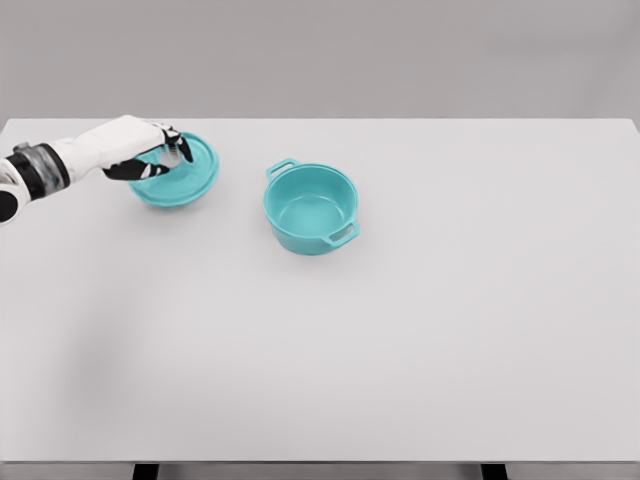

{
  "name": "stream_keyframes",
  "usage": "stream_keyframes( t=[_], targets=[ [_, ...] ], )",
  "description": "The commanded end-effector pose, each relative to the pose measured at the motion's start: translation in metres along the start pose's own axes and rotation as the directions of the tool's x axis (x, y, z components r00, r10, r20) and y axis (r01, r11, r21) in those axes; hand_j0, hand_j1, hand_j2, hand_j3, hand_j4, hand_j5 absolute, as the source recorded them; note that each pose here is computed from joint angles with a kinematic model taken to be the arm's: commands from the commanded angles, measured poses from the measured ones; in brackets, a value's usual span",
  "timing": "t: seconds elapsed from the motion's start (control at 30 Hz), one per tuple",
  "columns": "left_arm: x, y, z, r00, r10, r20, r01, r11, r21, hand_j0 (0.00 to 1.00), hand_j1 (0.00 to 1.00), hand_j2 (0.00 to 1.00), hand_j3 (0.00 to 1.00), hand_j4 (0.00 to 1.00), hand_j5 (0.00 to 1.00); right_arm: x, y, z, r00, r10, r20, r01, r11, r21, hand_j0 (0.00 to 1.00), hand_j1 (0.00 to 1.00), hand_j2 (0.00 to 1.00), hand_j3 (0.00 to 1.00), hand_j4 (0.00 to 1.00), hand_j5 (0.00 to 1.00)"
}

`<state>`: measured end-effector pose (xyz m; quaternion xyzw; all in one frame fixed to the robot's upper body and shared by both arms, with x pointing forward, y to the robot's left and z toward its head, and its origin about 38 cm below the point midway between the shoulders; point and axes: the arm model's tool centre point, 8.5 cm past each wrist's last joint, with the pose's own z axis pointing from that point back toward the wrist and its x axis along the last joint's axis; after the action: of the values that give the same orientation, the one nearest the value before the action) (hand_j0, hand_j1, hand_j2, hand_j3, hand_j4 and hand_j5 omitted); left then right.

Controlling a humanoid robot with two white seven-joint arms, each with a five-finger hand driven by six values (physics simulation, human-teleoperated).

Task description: Cover the pot with left arm

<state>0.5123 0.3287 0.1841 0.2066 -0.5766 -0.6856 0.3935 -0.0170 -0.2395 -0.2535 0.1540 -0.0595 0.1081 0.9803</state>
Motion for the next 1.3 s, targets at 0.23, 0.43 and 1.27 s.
stream_keyframes(
  t=[0.23, 0.43, 1.27],
  targets=[
    [0.022, 0.019, -0.006, 0.997, -0.015, 0.074, 0.011, 0.998, 0.065, 0.55, 0.55, 0.55, 0.55, 0.55, 0.55, 0.0, 0.0, 0.0, 1.0, 0.001, 0.0, -0.001, 1.0, 0.0, 1.0, 1.0, 1.0, 1.0, 1.0, 1.0],
    [0.039, 0.027, -0.001, 0.991, -0.039, 0.129, 0.028, 0.996, 0.086, 0.55, 0.55, 0.55, 0.55, 0.55, 0.55, 0.0, 0.0, 0.0, 1.0, 0.001, 0.0, -0.001, 1.0, 0.0, 1.0, 1.0, 1.0, 1.0, 1.0, 1.0],
    [0.096, 0.015, -0.032, 0.952, -0.079, 0.296, 0.073, 0.997, 0.029, 0.55, 0.55, 0.55, 0.55, 0.55, 0.55, 0.0, 0.0, 0.0, 1.0, 0.001, 0.0, -0.001, 1.0, 0.0, 1.0, 1.0, 1.0, 1.0, 1.0, 1.0]
  ],
)
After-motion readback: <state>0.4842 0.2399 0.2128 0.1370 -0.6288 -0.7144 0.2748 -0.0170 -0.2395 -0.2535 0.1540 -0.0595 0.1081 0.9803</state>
